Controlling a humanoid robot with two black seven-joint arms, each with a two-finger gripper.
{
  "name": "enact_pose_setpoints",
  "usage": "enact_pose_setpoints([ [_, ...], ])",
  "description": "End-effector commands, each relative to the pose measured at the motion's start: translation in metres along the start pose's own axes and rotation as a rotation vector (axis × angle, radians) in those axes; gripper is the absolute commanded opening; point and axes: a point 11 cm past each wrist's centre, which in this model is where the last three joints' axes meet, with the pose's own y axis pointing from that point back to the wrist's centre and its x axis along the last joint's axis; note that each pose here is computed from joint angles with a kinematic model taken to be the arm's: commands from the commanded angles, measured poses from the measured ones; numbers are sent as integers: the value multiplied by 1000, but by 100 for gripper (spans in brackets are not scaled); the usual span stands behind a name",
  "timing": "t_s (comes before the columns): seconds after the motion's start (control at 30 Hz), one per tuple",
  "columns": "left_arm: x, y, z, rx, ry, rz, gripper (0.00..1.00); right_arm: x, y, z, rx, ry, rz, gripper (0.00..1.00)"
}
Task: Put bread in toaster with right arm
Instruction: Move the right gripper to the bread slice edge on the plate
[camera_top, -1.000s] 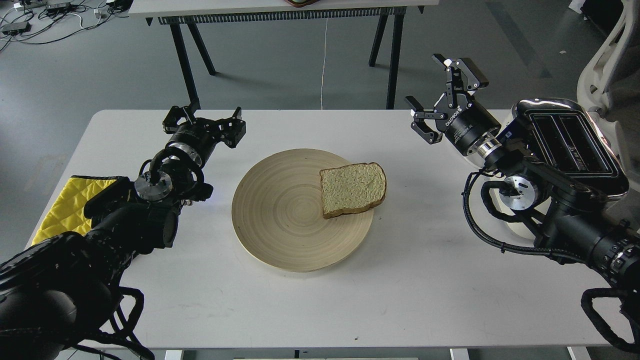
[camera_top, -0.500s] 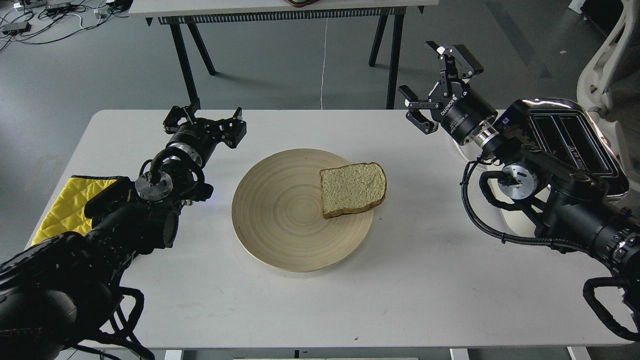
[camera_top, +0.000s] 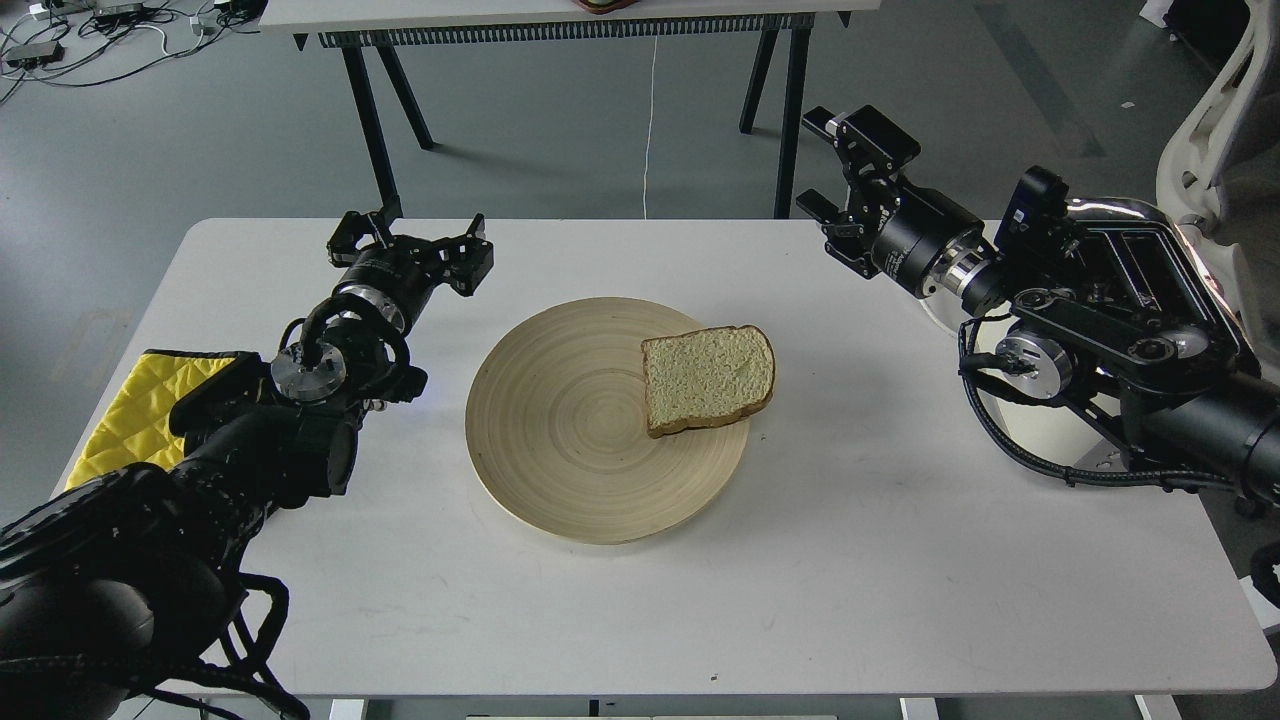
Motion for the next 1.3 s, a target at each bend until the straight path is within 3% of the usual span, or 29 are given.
enact_pose_setpoints([
  [0.0, 0, 0, 0, 0, 0, 0, 100, -8, -1, 21, -49, 51, 31, 100],
  [0.43, 0, 0, 0, 0, 0, 0, 100, -49, 11, 81, -213, 66, 55, 100],
  [0.73, 0, 0, 0, 1, -1, 0, 100, -68, 17, 93, -248, 72, 19, 97],
  [1.03, 0, 0, 0, 0, 0, 0, 100, -99, 23, 105, -289, 69, -61, 87],
  [1.27, 0, 0, 0, -2, 0, 0, 100, -108, 26, 106, -291, 55, -83, 69],
])
